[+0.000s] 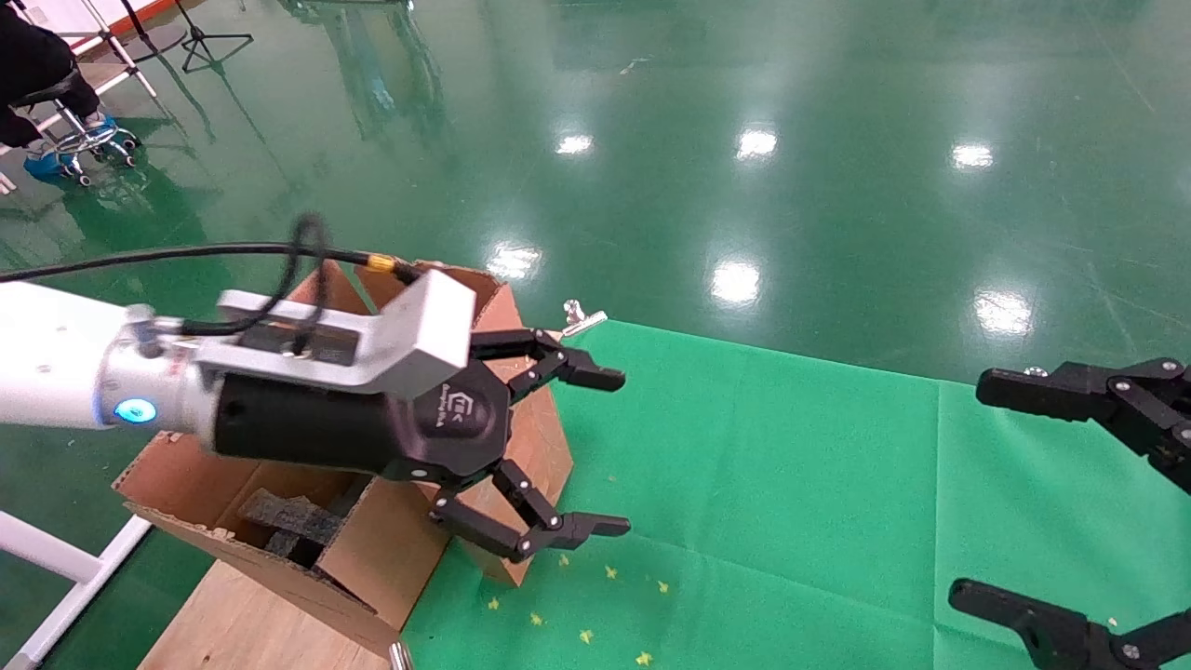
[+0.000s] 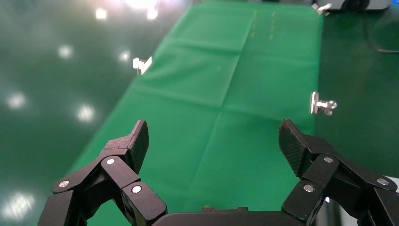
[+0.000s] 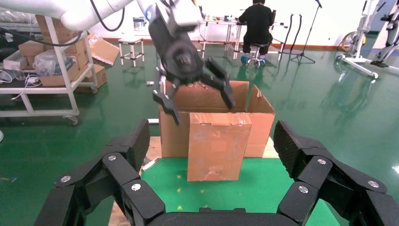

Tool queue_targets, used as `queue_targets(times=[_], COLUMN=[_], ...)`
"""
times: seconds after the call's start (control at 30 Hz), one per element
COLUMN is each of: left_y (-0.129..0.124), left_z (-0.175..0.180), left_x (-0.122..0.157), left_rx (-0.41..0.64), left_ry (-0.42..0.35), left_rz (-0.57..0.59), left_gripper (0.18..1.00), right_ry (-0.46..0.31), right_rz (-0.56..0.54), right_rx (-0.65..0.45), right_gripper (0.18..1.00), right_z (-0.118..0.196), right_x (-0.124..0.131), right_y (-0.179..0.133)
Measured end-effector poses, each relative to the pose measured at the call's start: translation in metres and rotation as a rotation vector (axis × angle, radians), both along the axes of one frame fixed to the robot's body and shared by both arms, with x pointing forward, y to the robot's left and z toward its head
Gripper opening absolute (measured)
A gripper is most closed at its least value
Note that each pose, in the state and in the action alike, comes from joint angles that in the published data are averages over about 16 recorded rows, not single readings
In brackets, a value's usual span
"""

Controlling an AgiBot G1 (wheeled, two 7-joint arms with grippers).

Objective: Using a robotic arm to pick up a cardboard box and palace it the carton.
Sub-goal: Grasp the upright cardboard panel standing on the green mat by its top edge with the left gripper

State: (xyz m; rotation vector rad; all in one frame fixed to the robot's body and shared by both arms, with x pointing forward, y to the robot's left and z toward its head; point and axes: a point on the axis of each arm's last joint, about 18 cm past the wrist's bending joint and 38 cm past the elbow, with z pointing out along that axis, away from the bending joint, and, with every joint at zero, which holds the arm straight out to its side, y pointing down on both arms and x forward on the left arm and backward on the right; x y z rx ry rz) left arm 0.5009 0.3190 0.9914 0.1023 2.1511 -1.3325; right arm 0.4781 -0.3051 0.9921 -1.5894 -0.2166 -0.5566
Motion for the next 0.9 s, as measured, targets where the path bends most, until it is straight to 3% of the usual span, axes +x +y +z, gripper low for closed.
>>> queue_targets(times=[0.3, 0.6, 0.9], left_y=[0.007, 0.025, 0.046], left_z=[0.0, 0.012, 0.029], left_x=[0.018, 0.048, 0.061], left_rx=[0.072, 0.175, 0.074], left_ry=[0.039, 0.142, 0.297], left_rz=[0.12, 0.429, 0.737], left_gripper=[1.001, 1.001, 1.001], right_ry=[0.0, 0.0, 0.0], right_rz=[0.0, 0.0, 0.0], right_rx=[0.0, 0.0, 0.0], right_gripper=[0.894, 0.734, 0.514], right_z=[0.0, 0.0, 0.0], right_x=[0.0, 0.0, 0.0], right_y=[0.0, 0.0, 0.0])
